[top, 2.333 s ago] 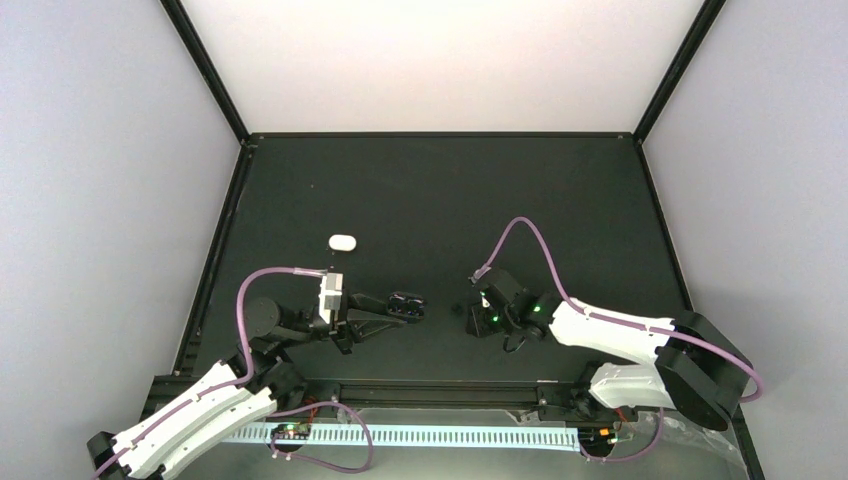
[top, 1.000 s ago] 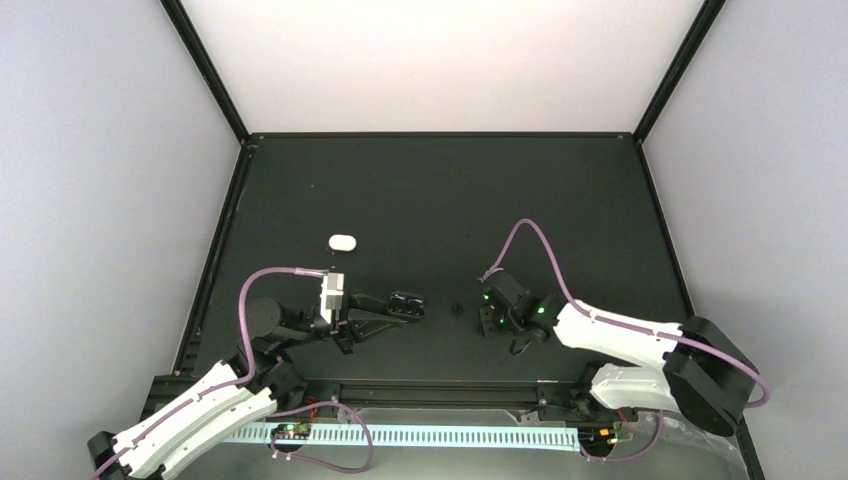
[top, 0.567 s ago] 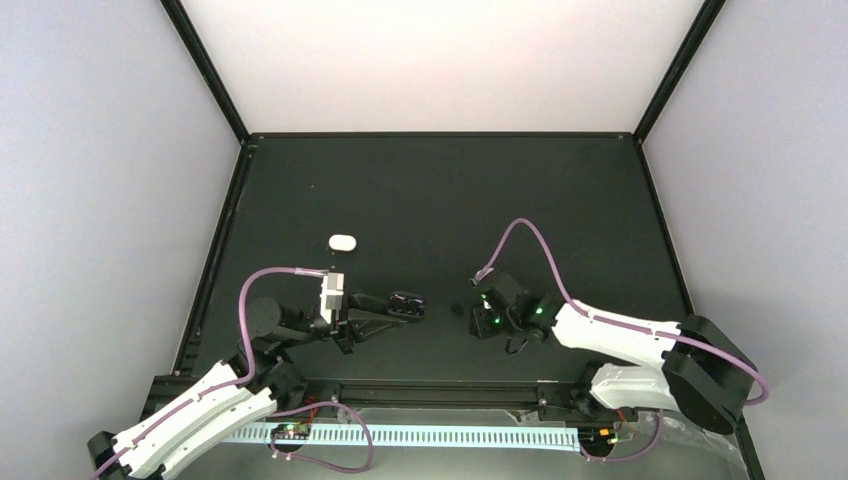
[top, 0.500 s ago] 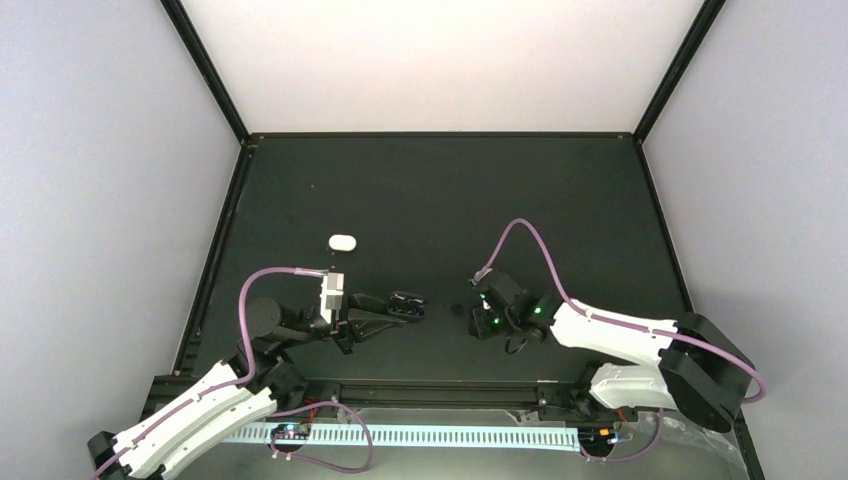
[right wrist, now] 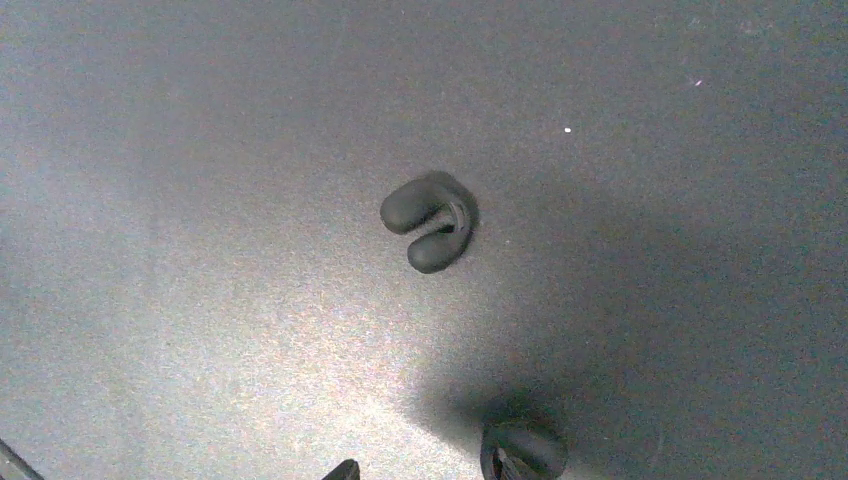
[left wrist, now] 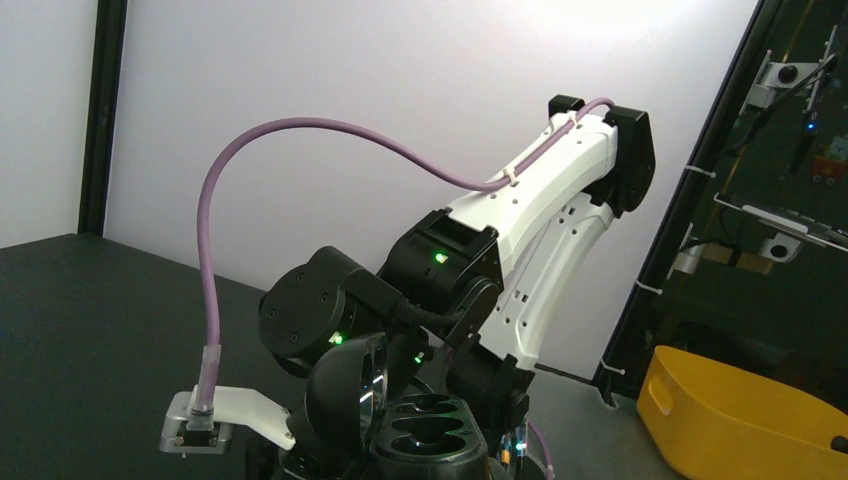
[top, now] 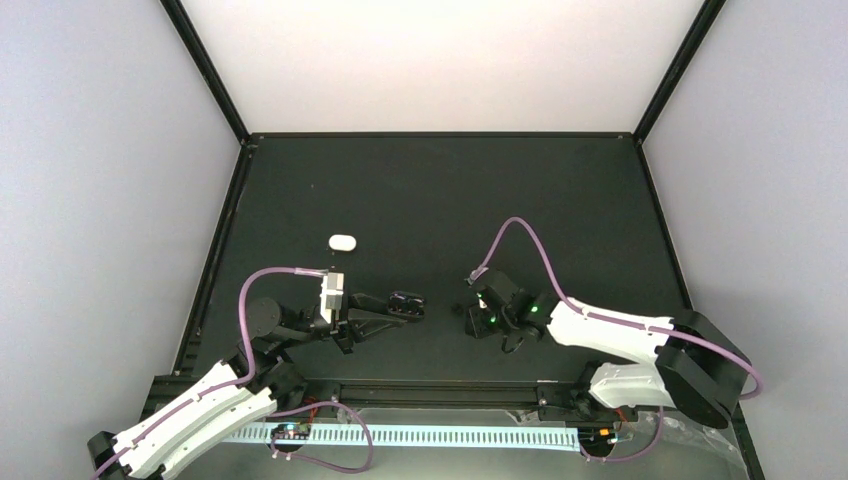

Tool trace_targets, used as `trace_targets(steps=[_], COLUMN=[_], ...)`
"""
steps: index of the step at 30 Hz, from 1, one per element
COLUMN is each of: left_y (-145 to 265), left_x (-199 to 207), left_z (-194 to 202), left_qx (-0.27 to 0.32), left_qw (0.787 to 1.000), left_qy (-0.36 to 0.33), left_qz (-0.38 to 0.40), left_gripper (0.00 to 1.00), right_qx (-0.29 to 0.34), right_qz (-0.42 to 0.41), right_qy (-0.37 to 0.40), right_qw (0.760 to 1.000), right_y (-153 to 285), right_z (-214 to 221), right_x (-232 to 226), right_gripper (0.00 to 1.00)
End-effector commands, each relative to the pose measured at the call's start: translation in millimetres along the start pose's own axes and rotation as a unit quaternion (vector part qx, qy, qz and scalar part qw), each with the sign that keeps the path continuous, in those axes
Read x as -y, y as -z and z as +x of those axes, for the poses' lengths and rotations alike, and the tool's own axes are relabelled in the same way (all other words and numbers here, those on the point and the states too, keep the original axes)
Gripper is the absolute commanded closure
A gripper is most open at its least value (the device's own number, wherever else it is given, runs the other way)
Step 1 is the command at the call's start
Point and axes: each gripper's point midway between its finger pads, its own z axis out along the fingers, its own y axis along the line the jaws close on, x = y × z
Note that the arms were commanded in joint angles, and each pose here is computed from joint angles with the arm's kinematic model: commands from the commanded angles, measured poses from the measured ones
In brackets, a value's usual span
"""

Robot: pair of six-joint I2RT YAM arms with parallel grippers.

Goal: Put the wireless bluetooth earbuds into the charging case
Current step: Pick up the earbud from the center of the board.

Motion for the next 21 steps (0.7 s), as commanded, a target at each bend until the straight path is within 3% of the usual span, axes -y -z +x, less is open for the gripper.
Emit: trace_targets(steps=[1, 21], left_y=[0, -1], left_x=[1, 1], left_z=[-1, -3], left_qx=[0.003, 0.003], left_qw=[1.000, 1.000], left_qy=[-0.008, -0.009], left_qz=[-0.001, -0.001], left_gripper=[0.99, 0.98], right_qx=[0.006, -0.004], right_qz=[-0.001, 0.090], right_qy=[0.005, -0.005], right_qw=[1.000, 0.996], right_y=[-2, -2], right_z=[-6, 10], right_x=[-5, 35], right_gripper=[0.64, 0.71])
